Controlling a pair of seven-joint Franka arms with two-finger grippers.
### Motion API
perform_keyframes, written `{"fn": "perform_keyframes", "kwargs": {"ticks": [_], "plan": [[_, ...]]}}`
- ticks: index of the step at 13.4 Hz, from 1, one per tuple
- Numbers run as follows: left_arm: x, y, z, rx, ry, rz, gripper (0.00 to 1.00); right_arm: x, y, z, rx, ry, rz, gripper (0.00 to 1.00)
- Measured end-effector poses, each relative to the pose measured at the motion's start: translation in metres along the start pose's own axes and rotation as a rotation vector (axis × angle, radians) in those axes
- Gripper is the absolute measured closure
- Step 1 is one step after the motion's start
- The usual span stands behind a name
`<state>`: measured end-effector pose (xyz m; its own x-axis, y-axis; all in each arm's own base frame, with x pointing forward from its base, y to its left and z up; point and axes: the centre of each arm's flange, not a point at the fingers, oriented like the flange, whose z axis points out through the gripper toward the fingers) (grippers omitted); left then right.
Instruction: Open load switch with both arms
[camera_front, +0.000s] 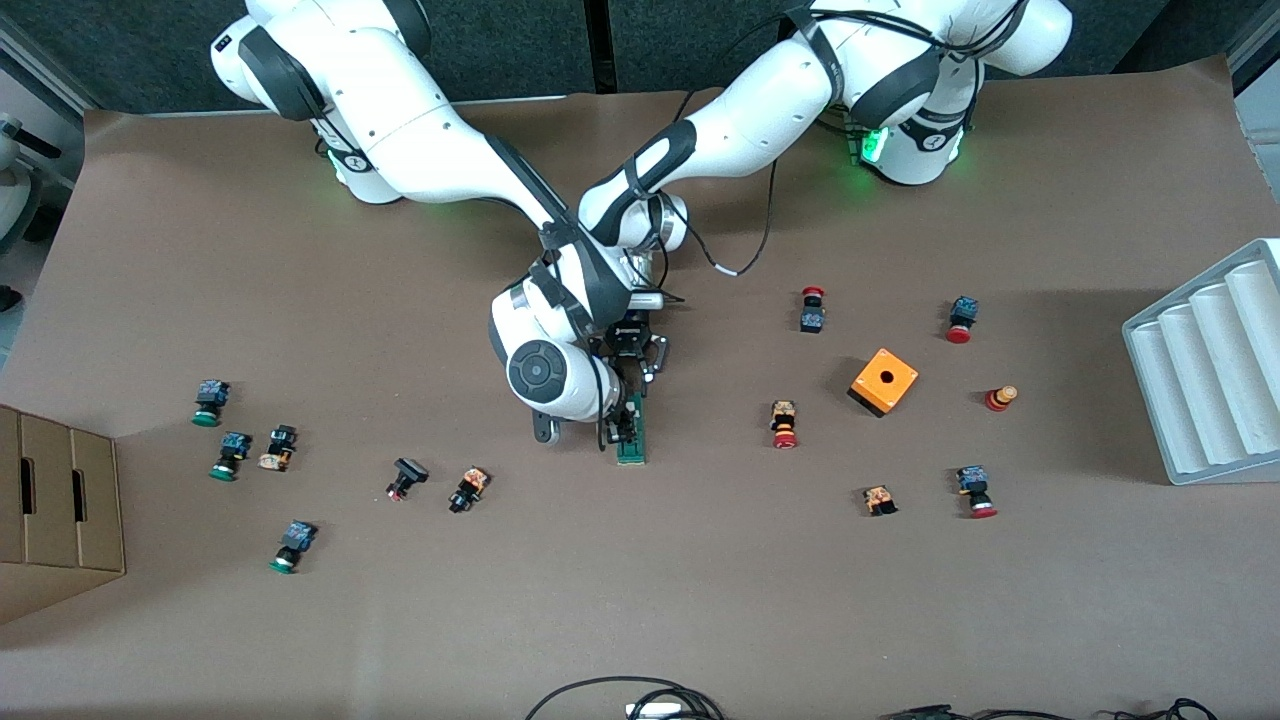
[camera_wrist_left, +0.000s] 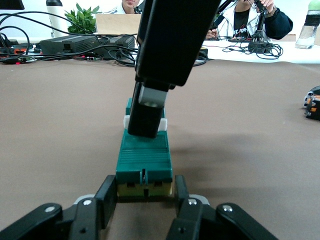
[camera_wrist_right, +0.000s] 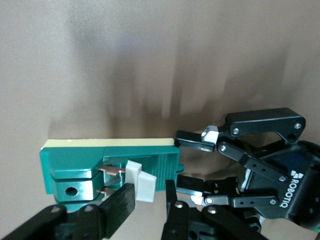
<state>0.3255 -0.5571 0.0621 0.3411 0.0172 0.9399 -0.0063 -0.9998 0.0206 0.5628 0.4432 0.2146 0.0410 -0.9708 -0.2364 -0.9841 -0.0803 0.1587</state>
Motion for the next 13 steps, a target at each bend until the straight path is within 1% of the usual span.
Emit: {"fn": "perform_keyframes", "kwargs": {"ticks": [5, 7, 8, 9, 10, 11, 12, 13], "plan": [[0.0, 0.0, 0.0, 0.0, 0.0, 0.0, 0.47, -0.001, -0.002, -0.014, 0.014, -0.007, -0.001, 0.64], [0.0, 0.0, 0.0, 0.0, 0.0, 0.0, 0.47, -0.001, -0.003, -0.032, 0.016, -0.013, 0.0, 0.59], [0.0, 0.0, 0.0, 0.0, 0.0, 0.0, 0.47, 0.0, -0.003, -0.046, 0.015, -0.019, 0.003, 0.49], [0.0, 0.0, 0.0, 0.0, 0.0, 0.0, 0.47, 0.003, -0.005, -0.063, 0.023, -0.026, 0.0, 0.41], [0.0, 0.0, 0.0, 0.0, 0.0, 0.0, 0.47, 0.006, -0.008, -0.083, 0.038, -0.026, -0.022, 0.31], [0.0, 0.0, 0.0, 0.0, 0.0, 0.0, 0.47, 0.012, -0.009, -0.103, 0.048, -0.021, -0.06, 0.22], [0.0, 0.0, 0.0, 0.0, 0.0, 0.0, 0.47, 0.019, -0.01, -0.122, 0.054, -0.016, -0.116, 0.12], [0.0, 0.0, 0.0, 0.0, 0.0, 0.0, 0.47, 0.028, -0.011, -0.142, 0.056, -0.007, -0.19, 0.04]]}}
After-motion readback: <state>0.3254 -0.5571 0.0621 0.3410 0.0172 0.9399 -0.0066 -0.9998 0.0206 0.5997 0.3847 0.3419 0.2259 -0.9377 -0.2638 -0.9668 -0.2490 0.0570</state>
